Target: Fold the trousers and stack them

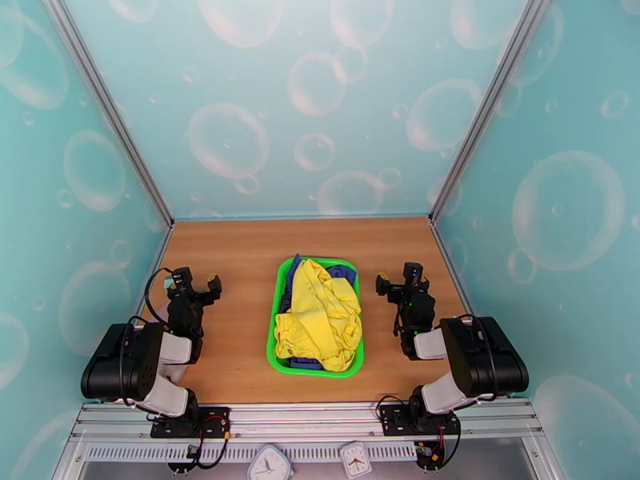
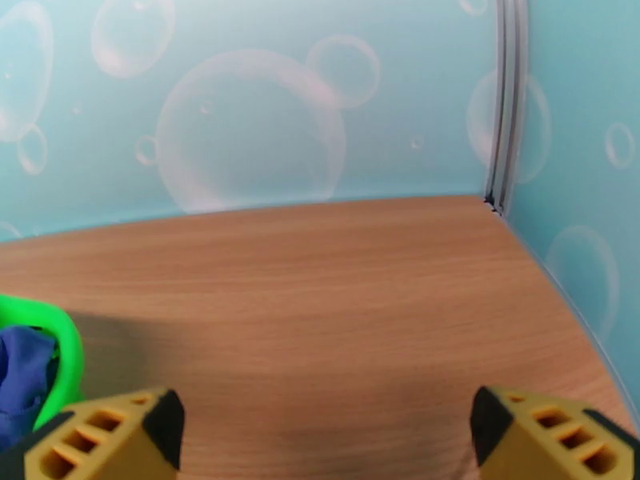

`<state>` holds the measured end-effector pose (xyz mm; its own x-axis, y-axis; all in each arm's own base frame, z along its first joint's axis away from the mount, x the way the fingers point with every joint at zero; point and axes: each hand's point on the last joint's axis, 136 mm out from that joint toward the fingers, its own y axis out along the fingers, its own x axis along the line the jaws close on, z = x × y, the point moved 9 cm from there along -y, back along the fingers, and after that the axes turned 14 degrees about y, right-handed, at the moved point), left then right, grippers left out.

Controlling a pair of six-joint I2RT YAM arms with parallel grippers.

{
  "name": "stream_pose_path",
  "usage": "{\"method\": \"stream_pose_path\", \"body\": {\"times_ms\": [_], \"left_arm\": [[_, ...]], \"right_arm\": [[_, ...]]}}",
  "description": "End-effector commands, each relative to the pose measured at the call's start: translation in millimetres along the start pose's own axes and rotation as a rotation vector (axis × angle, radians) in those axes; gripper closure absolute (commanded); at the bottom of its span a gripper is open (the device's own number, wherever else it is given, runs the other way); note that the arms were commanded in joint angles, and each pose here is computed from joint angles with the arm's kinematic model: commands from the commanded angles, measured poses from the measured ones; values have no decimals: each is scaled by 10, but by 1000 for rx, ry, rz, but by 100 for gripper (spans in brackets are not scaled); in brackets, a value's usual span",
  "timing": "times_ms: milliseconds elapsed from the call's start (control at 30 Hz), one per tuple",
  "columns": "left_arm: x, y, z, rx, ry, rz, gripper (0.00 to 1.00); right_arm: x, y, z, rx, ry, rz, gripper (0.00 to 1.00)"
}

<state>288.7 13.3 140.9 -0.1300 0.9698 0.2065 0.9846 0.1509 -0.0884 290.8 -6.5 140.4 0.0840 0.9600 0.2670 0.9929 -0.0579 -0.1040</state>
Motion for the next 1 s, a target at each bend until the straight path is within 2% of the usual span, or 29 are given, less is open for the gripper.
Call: {"method": "stream_pose_path", "body": {"times_ms": [0, 733, 833, 967], "left_arm": [[-29, 21, -61, -22, 8, 14, 0], [-7, 34, -58, -17, -5, 7, 0], [-6, 20, -67, -22, -1, -3, 1], [-49, -4, -366, -11, 45, -77, 1]], "right_arm": [[-12, 47, -12, 4, -8, 5, 1], [-39, 70, -18, 9, 7, 22, 1], [-12, 23, -23, -21, -10, 53, 1], [9, -157, -253, -123, 12, 203, 1]]}}
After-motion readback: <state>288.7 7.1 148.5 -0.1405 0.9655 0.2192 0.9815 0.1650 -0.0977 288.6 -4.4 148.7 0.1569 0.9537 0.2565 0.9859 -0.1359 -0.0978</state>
